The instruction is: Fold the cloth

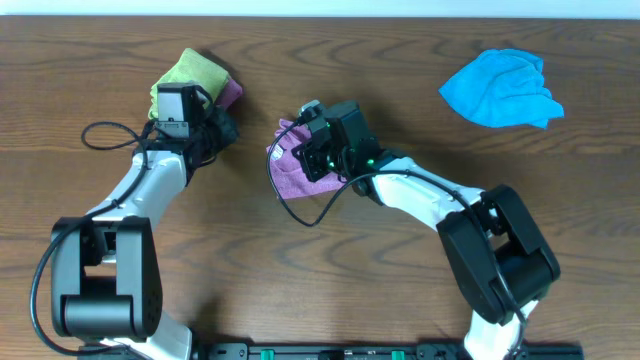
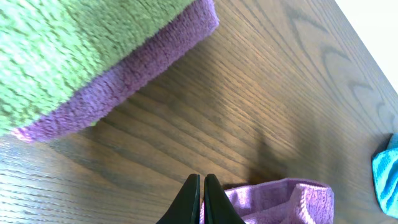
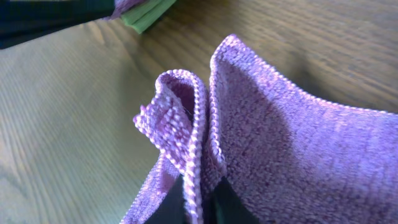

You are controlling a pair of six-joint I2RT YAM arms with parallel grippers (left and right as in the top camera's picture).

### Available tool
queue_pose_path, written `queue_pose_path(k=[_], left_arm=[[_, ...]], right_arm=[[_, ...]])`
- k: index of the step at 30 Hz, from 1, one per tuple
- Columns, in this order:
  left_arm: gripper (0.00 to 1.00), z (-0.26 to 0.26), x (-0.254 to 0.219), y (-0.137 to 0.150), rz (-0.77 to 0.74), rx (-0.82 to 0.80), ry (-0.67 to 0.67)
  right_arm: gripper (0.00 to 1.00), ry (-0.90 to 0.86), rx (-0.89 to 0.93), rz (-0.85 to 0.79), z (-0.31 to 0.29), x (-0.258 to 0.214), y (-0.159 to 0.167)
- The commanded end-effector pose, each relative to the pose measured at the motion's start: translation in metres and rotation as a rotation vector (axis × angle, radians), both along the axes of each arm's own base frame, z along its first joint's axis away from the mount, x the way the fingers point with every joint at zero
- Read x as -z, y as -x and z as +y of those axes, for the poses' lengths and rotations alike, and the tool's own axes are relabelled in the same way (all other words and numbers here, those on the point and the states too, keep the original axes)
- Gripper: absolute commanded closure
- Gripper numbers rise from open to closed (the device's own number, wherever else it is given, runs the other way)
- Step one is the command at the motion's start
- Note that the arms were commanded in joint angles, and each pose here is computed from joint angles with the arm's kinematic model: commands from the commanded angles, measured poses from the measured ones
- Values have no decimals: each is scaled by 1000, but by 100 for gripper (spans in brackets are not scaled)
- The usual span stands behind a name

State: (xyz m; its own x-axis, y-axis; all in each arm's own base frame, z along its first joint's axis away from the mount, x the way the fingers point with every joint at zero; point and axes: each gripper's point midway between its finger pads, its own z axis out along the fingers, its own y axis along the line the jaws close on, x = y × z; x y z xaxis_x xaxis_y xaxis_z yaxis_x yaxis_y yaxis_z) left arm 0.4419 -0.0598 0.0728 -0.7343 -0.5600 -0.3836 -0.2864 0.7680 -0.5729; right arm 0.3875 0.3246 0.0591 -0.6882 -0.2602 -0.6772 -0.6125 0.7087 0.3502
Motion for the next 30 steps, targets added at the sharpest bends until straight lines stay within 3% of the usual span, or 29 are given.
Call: queue_pose_path(k=[1, 5, 6, 21, 27, 30], left_arm=[[94, 7, -28, -11, -74, -10, -18], [94, 11, -36, -11, -94, -18, -20], [94, 13, -38, -11, -98, -21, -21], [95, 23, -43, -12, -108, -43, -19], [94, 29, -43, -13, -109, -56, -20], [94, 32, -45, -14, -112, -56, -9]], right_arm=[[79, 2, -32, -19, 11, -2, 2], [55, -5, -47, -26, 18, -4, 6], [54, -13, -55, -23, 20, -5, 8], [48, -37, -163, 62, 49, -1, 50], [46, -28, -166, 74, 49, 1, 53], [49, -53, -162, 44, 50, -11, 46]])
